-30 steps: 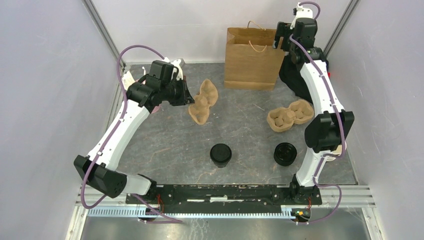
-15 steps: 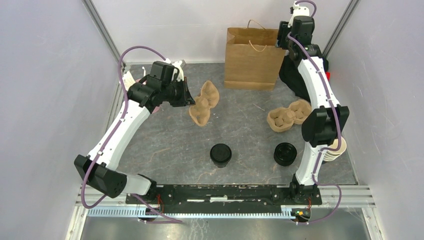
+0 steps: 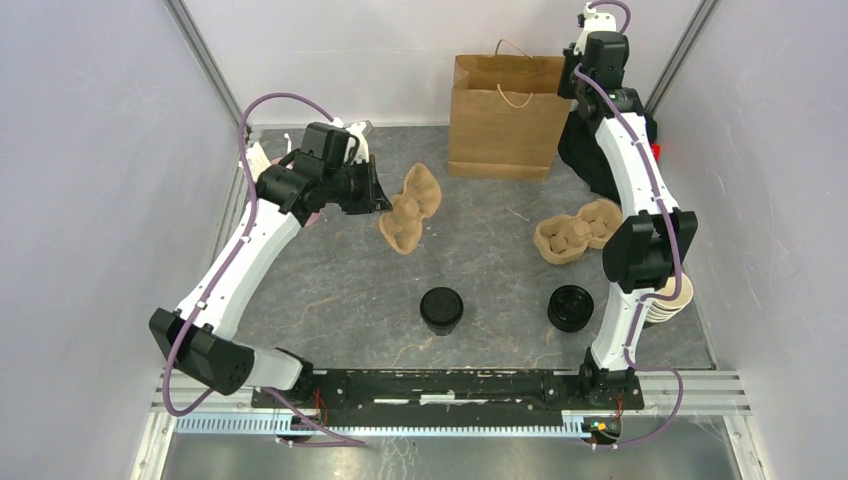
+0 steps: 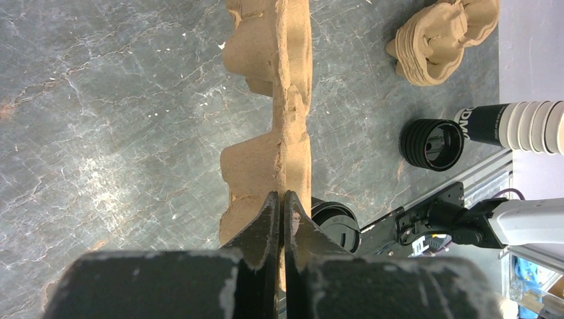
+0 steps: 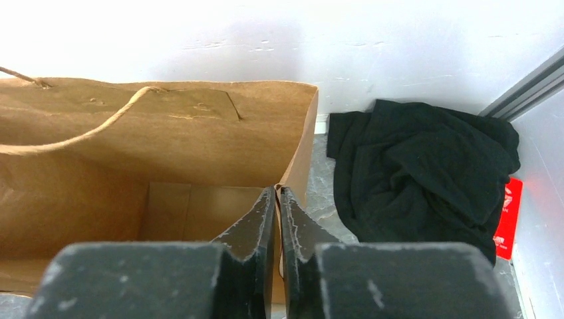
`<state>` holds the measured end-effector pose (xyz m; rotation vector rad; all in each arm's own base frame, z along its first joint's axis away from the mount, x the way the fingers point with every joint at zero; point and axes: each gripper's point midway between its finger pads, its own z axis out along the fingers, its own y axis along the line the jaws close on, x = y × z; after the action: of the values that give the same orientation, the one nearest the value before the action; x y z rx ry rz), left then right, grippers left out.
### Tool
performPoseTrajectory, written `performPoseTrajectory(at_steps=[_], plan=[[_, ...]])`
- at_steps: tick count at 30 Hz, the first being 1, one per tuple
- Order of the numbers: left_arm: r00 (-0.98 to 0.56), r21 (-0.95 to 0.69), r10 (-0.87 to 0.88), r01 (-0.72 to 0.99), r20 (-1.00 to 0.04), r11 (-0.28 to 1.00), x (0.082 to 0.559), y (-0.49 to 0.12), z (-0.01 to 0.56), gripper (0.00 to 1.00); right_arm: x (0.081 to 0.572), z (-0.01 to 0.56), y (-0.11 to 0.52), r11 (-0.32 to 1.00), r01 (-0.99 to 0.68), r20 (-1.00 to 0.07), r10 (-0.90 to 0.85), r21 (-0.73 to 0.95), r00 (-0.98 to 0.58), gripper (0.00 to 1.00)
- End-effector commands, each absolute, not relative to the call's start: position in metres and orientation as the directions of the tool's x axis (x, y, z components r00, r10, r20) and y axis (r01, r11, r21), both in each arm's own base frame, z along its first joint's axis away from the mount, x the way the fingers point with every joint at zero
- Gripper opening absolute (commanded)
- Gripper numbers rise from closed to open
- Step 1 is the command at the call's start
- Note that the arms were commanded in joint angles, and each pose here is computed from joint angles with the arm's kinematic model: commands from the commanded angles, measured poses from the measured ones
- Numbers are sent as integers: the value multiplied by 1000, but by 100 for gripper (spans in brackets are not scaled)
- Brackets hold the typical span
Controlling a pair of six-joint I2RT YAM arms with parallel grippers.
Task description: Pack the takeout coffee
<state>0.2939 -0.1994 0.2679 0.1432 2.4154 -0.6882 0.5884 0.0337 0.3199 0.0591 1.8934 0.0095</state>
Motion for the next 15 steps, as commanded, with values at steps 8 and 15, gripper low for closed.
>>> performPoseTrajectory(at_steps=[8, 15], plan=[[-795, -441, -56, 274, -604, 854, 298, -199, 276, 2, 553, 359, 55, 989, -81, -956, 97, 124, -278, 0], [-706, -340, -141, 148, -694, 929, 303, -161, 305, 2, 518, 351, 93, 957, -202, -930, 129, 208, -344, 0]])
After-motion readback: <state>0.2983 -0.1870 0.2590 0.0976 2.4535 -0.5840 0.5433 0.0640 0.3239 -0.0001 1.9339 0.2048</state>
